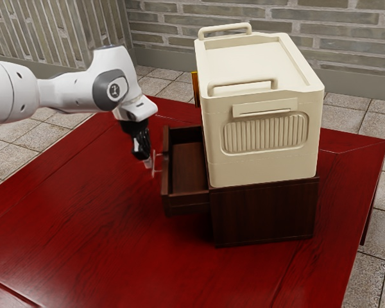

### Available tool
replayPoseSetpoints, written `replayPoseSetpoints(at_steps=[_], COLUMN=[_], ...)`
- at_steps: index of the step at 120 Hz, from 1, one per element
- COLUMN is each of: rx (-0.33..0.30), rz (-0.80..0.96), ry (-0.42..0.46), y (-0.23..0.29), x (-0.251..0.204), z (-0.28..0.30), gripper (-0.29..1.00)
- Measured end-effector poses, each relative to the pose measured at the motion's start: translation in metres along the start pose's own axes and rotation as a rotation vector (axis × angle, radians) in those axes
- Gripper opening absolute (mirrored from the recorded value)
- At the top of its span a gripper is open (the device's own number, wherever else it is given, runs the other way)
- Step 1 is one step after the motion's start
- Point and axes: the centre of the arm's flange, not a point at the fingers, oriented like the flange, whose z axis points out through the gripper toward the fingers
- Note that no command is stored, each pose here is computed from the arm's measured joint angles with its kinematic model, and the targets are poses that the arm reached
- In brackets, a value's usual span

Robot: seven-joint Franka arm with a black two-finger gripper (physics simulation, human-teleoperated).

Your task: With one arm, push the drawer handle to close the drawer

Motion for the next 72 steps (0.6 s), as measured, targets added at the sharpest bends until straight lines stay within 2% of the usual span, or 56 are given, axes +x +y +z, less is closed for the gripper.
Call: replayPoseSetpoints(at_steps=[37,72], rx=[0.007,0.012], rz=[-0.02,-0.029], ry=[0.028,0.097], y=[-0.005,0.001], x=[0.025,0.058], z=[0.006,0.005], gripper=[-0.08,-0.08])
